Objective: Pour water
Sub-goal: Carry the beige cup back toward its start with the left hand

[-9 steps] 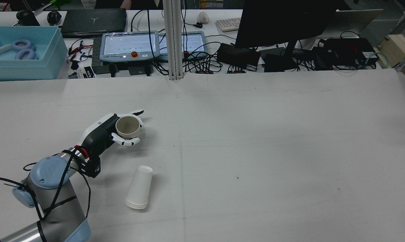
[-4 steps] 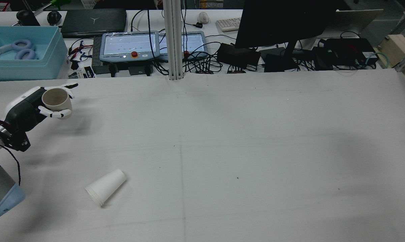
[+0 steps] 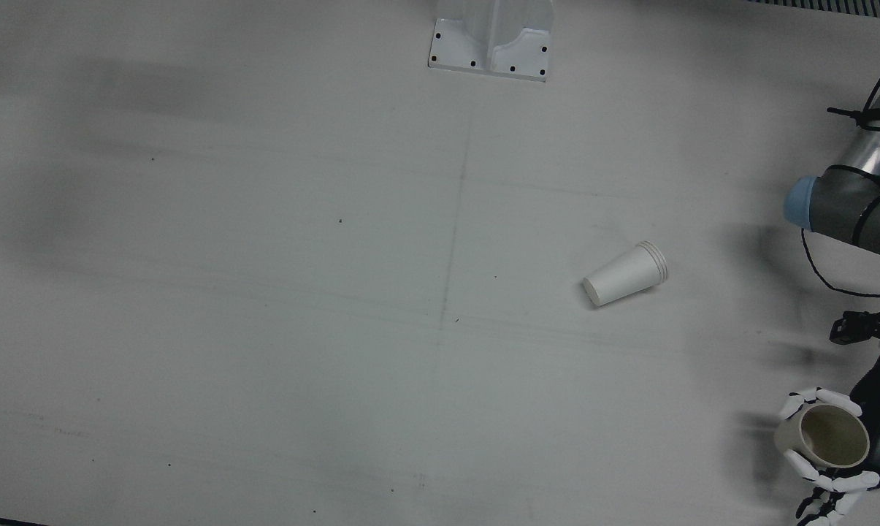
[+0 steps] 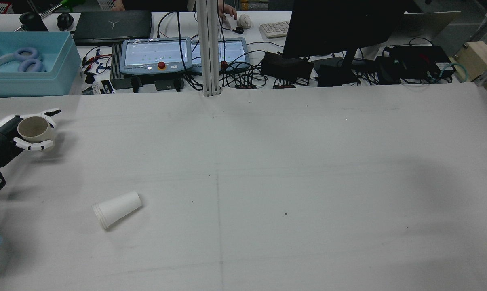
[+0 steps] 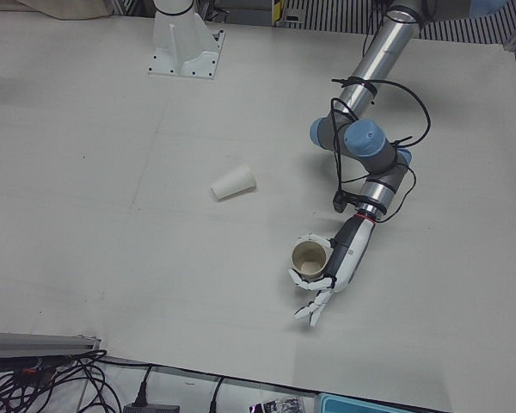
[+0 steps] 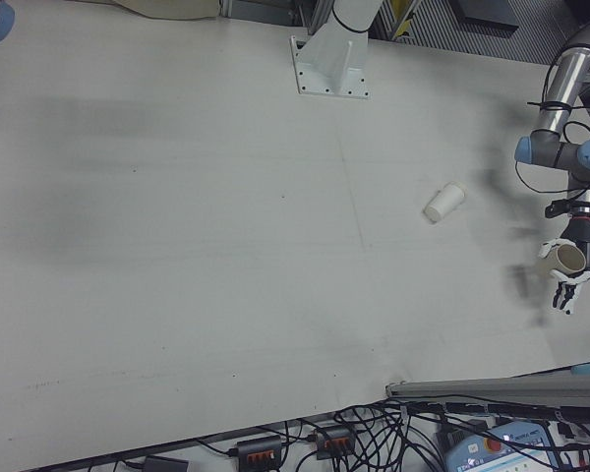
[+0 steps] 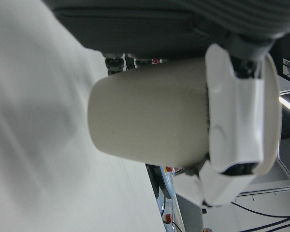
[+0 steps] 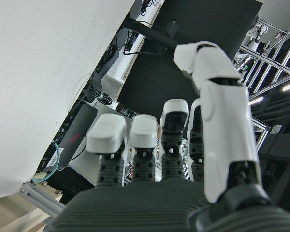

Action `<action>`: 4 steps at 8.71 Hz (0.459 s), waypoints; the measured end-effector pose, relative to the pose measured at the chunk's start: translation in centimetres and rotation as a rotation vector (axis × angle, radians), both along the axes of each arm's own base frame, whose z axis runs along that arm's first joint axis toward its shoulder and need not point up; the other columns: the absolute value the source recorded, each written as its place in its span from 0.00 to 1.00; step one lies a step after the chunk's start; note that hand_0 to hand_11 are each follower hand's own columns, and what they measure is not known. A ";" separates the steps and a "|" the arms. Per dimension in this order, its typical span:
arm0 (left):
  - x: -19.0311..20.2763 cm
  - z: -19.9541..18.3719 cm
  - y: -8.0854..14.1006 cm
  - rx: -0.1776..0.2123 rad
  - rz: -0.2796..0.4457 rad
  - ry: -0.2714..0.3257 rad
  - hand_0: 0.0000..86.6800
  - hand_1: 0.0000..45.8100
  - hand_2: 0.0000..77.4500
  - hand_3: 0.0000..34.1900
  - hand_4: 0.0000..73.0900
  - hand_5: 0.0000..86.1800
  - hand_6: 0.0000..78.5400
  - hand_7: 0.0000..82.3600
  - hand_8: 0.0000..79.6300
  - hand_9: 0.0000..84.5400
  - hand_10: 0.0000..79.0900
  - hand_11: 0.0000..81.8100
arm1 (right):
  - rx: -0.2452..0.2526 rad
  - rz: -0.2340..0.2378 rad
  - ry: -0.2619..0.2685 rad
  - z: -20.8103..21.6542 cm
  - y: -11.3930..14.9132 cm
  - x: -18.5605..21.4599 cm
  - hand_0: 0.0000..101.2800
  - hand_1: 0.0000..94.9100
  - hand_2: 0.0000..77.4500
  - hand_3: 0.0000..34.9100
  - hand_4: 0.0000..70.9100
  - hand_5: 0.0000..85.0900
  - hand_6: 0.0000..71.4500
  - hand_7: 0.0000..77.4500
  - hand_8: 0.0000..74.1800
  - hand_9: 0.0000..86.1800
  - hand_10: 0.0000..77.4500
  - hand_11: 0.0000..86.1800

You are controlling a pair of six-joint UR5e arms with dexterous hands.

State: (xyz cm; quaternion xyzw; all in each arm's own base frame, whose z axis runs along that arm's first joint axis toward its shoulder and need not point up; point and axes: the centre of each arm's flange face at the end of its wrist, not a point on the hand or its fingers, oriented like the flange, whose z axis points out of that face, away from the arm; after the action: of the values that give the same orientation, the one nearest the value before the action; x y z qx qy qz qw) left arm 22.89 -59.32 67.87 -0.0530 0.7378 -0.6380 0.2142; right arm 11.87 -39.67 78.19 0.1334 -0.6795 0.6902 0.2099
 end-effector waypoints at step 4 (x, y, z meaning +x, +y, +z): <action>-3.4 5.6 2.3 -0.003 -0.030 -0.046 0.73 0.35 0.58 0.15 0.72 0.44 0.12 0.13 0.05 0.02 0.04 0.07 | 0.000 -0.001 0.002 0.0 -0.1 0.0 0.76 0.26 0.36 0.00 0.50 0.59 0.89 0.70 0.89 0.82 0.90 0.81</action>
State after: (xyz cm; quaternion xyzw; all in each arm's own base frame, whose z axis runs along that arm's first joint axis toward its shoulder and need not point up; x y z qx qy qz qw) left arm 19.44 -57.05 73.42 -0.0275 0.7325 -0.6432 0.2215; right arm 11.85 -39.73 78.16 0.1338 -0.6794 0.6901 0.2107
